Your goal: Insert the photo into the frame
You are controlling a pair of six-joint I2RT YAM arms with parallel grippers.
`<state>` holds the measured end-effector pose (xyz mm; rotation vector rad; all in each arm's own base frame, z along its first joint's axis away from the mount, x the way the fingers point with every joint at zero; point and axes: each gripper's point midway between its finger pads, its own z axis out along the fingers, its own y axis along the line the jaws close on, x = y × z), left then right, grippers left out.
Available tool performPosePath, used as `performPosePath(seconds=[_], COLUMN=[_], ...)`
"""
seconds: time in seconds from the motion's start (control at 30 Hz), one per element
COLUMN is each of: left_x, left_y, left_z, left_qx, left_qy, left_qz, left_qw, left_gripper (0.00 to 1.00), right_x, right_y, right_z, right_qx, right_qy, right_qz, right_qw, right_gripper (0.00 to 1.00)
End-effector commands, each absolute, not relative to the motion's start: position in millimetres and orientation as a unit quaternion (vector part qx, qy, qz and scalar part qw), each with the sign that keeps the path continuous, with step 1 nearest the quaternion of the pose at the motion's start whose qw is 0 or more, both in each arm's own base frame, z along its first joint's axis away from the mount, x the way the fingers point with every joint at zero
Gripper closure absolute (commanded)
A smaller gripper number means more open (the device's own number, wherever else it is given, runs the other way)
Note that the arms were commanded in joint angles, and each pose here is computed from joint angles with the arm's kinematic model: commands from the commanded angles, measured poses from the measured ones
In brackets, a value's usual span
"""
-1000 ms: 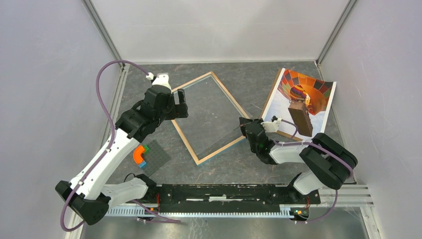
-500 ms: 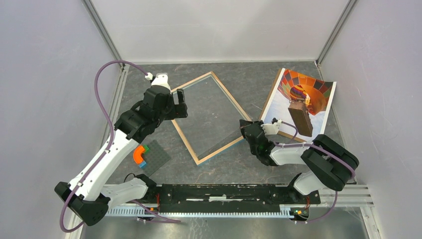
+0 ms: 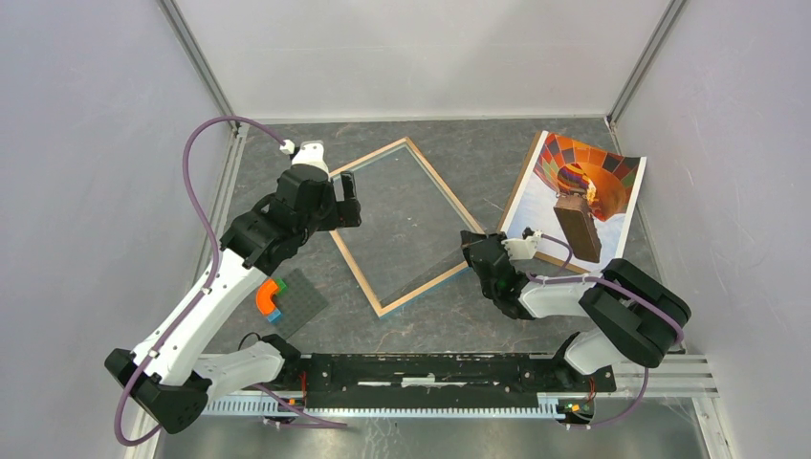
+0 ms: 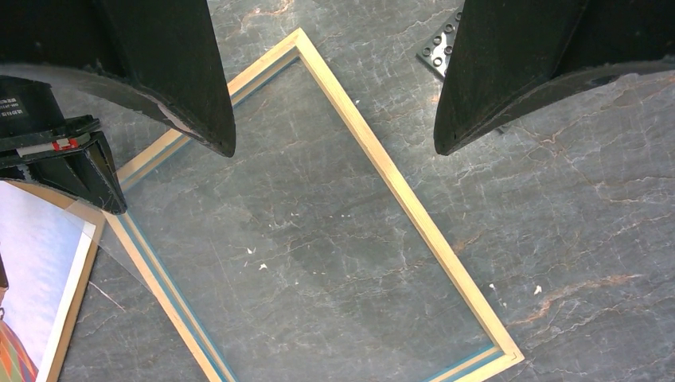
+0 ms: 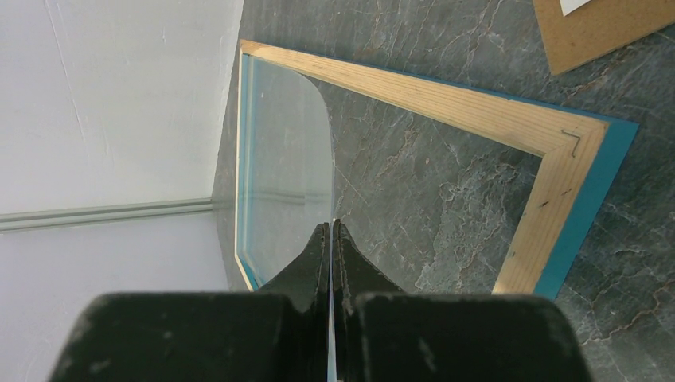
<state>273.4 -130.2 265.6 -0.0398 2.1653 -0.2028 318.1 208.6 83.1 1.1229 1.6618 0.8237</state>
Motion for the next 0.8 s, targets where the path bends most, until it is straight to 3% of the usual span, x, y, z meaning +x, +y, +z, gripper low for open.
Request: performPosePath(seconds=[0.0, 0.77], left_x=[273.9, 273.6], left_y=[-127.3, -129.1], left_z=[276.0, 273.8], left_qx=[0.004, 0.006], left_qy=[0.870, 0.872], left_qz=[-0.075, -0.077], left_qw=[0.487, 0.484], left_gripper=[0.00, 0.00], right_x=[316.9, 315.2], right_y=[205.6, 206.2], right_z=[90.2, 84.0], right_qx=[0.466, 0.464], right_qy=[0.665, 0.670], right_qz=[0.341, 0.340], right_qw=[0.474, 0.468], right_gripper=[1.00, 1.00])
